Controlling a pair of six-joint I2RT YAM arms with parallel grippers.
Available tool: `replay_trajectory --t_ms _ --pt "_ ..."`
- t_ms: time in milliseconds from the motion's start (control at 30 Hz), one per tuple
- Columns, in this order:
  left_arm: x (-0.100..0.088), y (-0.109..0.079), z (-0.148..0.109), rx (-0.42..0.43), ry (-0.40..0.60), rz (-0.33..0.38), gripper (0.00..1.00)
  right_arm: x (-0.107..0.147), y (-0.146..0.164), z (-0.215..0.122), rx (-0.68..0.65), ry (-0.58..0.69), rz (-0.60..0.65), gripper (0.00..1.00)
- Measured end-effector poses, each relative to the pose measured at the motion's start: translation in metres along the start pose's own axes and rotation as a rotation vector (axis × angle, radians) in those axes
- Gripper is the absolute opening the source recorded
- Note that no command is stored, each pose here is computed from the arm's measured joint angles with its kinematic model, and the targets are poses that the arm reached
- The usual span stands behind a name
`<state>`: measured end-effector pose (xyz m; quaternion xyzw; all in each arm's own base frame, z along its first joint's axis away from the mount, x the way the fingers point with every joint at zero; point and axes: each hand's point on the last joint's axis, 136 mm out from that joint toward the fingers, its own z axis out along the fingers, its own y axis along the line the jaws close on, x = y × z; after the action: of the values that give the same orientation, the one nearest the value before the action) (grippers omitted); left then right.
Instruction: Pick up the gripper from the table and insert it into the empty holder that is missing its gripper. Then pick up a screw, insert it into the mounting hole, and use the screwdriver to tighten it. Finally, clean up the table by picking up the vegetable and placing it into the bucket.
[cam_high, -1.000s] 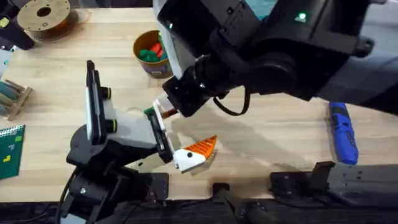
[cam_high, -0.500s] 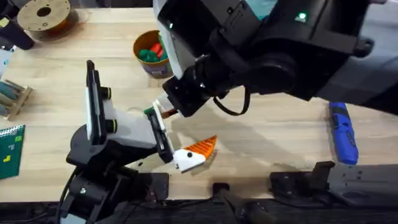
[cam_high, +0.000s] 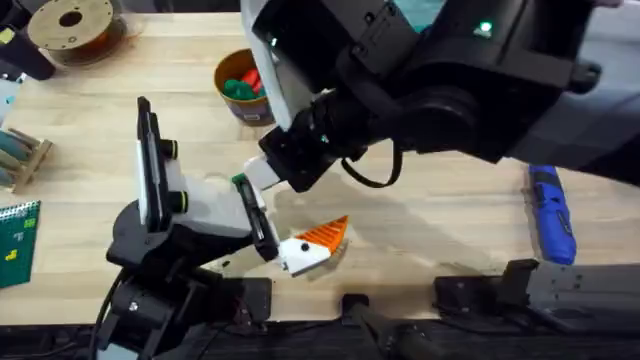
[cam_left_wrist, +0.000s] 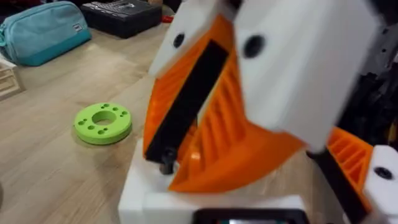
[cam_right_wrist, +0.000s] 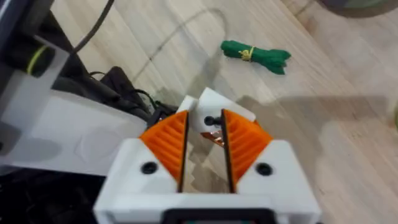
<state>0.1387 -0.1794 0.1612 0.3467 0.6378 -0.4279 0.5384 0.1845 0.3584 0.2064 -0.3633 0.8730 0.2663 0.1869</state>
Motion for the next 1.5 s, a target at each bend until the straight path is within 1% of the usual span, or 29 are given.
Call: replay_trajectory --t_ms 100,133,200,433,500,567,667,900,933,1200,1333,1500 --pt "0.000 0.001 0.000 -0.007 -0.001 -0.001 0.987 0.000 0.002 -0.001 -0.005 -0.003 -0.005 0.483" --pt "0.000 0.002 0.000 -0.012 -0.002 0.000 0.987 0.000 0.001 -0.003 -0.004 -0.005 -0.004 0.540" --pt "-0.001 0.003 0.000 -0.017 -0.003 0.005 0.987 0.001 0.000 -0.004 0.003 -0.003 -0.002 0.625" --pt "-0.001 0.004 0.000 -0.023 -0.004 0.009 0.987 -0.001 -0.006 -0.005 0.015 -0.006 0.008 0.726" --pt "-0.001 0.005 0.000 -0.025 -0.005 0.011 0.987 -0.002 -0.009 -0.006 0.016 -0.009 0.016 0.795" --pt "-0.001 0.005 0.000 -0.026 -0.005 0.013 0.987 -0.004 -0.010 -0.009 0.012 -0.017 0.022 0.833" --pt "-0.001 0.005 0.000 -0.026 -0.005 0.016 0.987 -0.008 -0.012 -0.018 0.008 -0.044 0.027 0.861" --pt "-0.001 0.005 0.000 -0.026 -0.004 0.017 0.987 -0.020 -0.017 -0.043 0.008 -0.119 0.039 0.872" --pt "-0.001 0.005 0.000 -0.026 -0.005 0.017 0.987 -0.023 -0.026 -0.048 0.019 -0.131 0.058 0.873" --pt "-0.001 0.005 0.000 -0.026 -0.005 0.017 0.987 -0.024 -0.050 -0.054 0.056 -0.135 0.111 0.875" --pt "-0.001 0.005 0.000 -0.026 -0.005 0.017 0.987 -0.014 -0.053 -0.061 0.067 -0.105 0.055 0.876" --pt "-0.001 0.005 0.000 -0.026 -0.005 0.017 0.987 -0.005 -0.046 -0.086 0.071 -0.121 -0.092 0.877"
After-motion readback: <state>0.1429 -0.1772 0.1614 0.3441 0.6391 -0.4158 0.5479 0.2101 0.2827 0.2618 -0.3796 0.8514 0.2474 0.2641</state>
